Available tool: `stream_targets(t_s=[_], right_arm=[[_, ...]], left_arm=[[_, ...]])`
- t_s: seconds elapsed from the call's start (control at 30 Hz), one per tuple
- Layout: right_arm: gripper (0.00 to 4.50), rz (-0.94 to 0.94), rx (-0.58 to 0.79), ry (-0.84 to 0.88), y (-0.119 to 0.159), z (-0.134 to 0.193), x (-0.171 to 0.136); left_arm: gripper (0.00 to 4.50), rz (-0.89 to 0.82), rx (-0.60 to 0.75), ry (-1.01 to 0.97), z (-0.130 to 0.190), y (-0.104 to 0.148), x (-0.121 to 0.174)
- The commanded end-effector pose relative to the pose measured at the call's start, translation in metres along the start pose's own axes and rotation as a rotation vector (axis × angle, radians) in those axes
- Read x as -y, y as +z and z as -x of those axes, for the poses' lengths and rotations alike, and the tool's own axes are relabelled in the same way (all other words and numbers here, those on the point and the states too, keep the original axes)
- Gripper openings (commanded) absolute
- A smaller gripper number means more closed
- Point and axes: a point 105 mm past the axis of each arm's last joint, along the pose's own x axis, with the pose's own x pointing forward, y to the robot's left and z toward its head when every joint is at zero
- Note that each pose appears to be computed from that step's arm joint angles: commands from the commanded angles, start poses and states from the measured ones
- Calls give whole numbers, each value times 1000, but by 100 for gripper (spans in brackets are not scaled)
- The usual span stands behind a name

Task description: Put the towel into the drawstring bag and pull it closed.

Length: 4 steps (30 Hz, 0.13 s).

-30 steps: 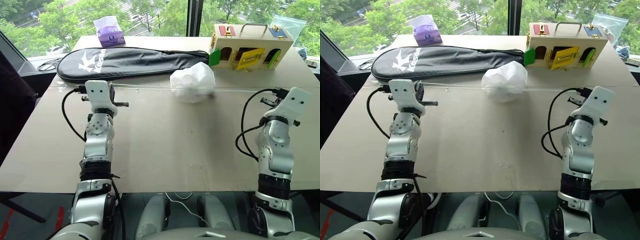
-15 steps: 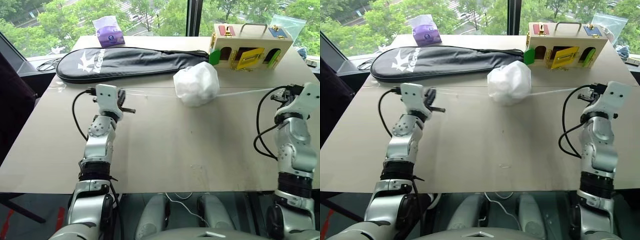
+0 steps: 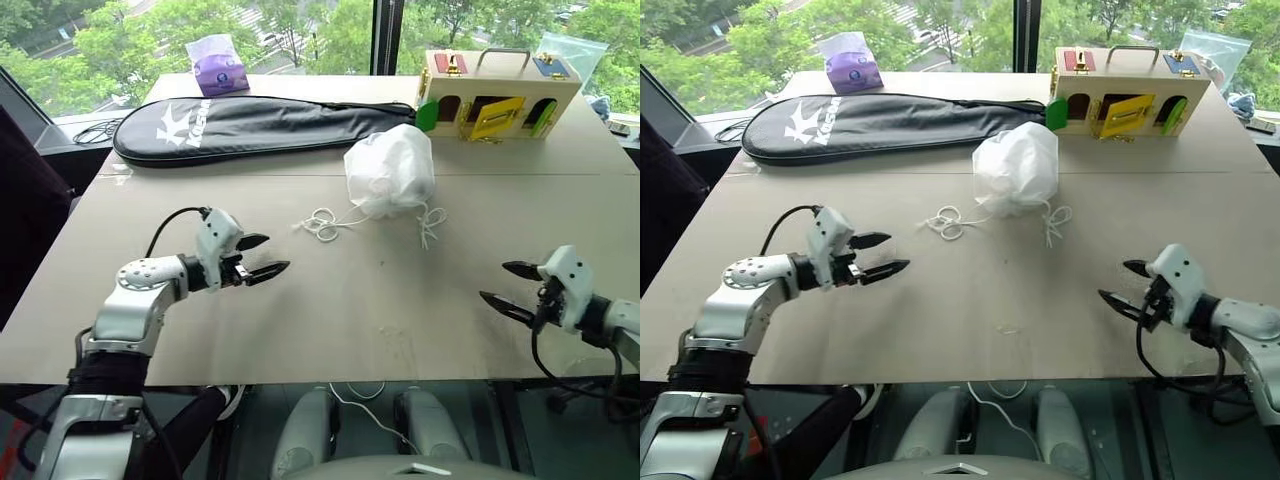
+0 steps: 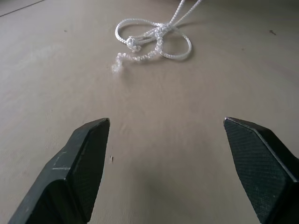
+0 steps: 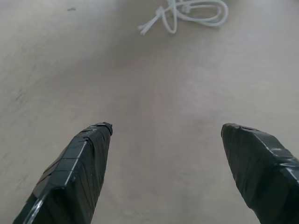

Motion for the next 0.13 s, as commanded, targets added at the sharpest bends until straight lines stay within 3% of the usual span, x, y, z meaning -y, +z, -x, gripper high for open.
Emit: stream_targets(t_s=[0.03,0.13], right_arm=[[408,-8,111,11,14,9,5],[408,-49,176,18,19,11,5]], left_arm=[[408,-31,-3,-53,6,-3,13],[408,-30,10,-61,5,-2,21]])
